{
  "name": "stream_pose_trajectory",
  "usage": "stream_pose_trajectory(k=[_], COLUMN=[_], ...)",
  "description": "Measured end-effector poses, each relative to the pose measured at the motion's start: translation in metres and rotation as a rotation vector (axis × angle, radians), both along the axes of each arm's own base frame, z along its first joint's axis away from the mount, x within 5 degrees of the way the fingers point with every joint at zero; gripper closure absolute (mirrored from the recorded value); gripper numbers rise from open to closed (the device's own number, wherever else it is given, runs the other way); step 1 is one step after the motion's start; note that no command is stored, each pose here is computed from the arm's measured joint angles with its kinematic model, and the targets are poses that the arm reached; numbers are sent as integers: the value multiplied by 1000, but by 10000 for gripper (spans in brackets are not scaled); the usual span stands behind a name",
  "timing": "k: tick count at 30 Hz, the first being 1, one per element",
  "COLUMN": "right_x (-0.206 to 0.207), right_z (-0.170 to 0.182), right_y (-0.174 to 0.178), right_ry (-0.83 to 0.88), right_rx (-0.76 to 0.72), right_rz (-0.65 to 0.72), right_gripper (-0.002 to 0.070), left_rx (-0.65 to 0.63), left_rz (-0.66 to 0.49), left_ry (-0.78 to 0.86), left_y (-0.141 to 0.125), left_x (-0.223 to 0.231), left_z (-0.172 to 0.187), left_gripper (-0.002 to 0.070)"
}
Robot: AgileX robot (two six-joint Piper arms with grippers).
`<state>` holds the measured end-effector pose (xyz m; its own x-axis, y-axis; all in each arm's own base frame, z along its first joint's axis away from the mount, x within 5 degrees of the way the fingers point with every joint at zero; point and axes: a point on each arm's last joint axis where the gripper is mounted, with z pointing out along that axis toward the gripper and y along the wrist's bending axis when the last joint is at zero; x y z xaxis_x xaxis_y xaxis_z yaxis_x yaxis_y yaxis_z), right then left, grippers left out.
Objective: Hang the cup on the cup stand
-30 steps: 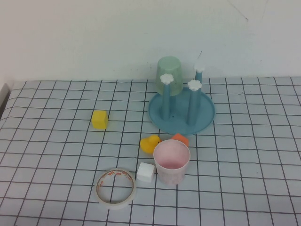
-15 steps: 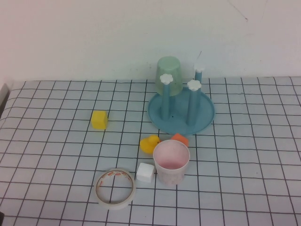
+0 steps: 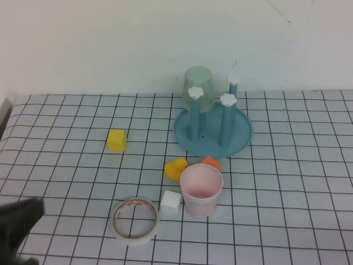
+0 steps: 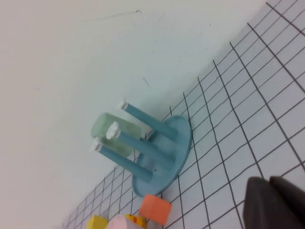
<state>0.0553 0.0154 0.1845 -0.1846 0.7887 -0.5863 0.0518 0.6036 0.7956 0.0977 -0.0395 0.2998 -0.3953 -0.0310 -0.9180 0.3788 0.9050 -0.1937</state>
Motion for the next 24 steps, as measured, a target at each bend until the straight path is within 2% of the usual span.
stream_pose_trajectory(k=[4, 7, 15, 20, 24], right_x=[0, -1, -2, -2, -2], right_z=[-1, -2, -4, -5, -5], right_y=[1, 3, 6, 7, 8], right_ry=[7, 17, 40, 45, 47], right_rx=[-14, -42, -60, -90, -89], right_rz=[17, 39, 75, 92, 108], right_gripper=[678, 678, 678, 678, 678], left_rx=[164, 249, 458, 649, 729], left_rz=[-141, -201, -268, -303, -345], left_ry=[56, 94, 269, 406, 440], left_y=[-6, -7, -17, -46, -78], left_x=[34, 62, 129, 152, 164], left_z=[27, 44, 59, 52, 52], left_gripper=[677, 677, 677, 677, 677])
